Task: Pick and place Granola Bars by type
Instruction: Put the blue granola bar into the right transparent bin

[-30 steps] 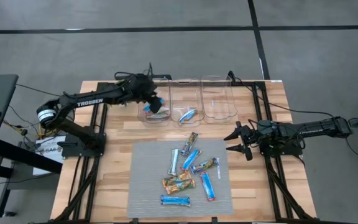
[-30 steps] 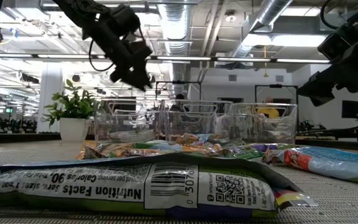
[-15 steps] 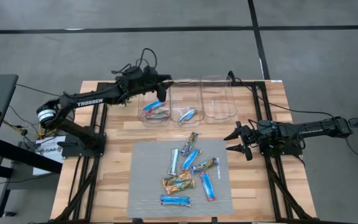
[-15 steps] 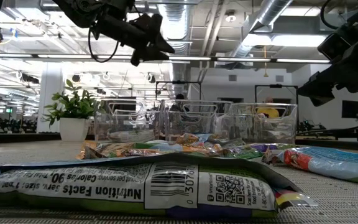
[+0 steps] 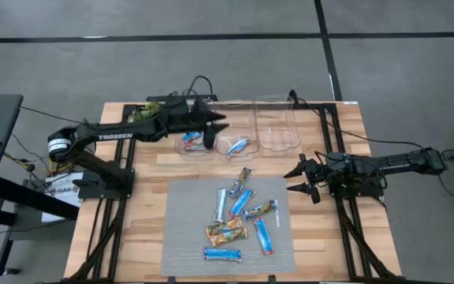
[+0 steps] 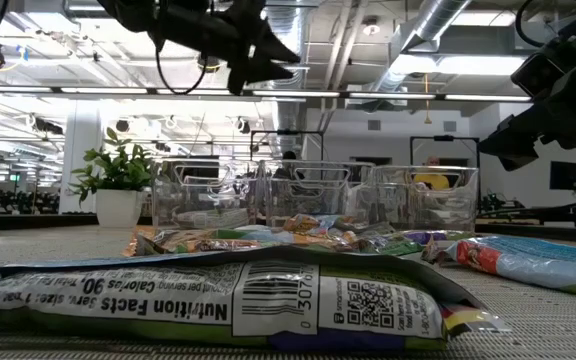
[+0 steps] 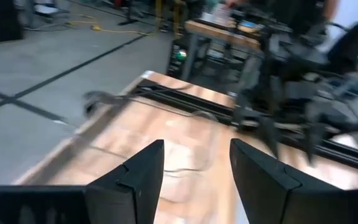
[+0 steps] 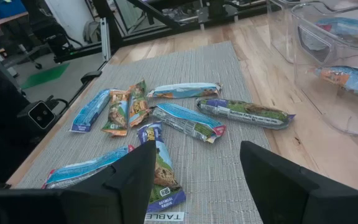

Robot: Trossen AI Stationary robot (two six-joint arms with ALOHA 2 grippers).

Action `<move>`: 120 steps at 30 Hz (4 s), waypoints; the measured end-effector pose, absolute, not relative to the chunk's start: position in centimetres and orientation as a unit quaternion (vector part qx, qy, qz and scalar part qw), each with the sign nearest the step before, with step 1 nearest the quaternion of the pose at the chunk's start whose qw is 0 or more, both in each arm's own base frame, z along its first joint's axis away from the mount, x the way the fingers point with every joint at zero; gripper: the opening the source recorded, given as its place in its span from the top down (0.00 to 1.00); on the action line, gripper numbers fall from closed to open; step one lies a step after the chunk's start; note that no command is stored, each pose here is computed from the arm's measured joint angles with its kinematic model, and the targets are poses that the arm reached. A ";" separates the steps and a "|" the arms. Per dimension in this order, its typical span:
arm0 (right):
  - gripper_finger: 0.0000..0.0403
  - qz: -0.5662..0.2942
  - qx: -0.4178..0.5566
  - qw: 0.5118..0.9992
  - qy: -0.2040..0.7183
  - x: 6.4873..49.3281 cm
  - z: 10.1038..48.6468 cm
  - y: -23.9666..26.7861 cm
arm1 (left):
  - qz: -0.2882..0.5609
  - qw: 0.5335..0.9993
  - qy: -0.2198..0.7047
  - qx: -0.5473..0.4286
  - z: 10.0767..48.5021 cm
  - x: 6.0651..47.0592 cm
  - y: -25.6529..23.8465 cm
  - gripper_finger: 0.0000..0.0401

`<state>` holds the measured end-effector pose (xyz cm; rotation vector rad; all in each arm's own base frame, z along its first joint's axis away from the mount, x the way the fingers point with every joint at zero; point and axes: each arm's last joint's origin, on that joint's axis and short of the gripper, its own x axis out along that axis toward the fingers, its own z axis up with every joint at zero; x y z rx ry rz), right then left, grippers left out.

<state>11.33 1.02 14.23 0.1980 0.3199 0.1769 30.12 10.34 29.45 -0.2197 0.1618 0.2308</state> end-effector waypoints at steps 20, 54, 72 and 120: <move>0.44 0.088 0.098 0.978 0.159 11.3 14.2 1.0 | -0.209 0.962 0.140 -0.104 29.0 30.2 -9.8 0.56; 0.44 0.088 0.098 0.978 0.159 11.3 14.2 1.0 | -0.193 0.895 0.402 -0.019 22.2 31.4 -17.7 0.56; 0.44 0.088 0.098 0.978 0.159 11.3 14.2 1.0 | -0.195 0.833 0.515 -0.055 18.2 36.0 -22.1 0.56; 0.44 0.088 0.098 0.979 0.158 11.3 14.2 1.0 | -0.174 0.822 0.540 0.038 13.8 37.0 -23.3 0.62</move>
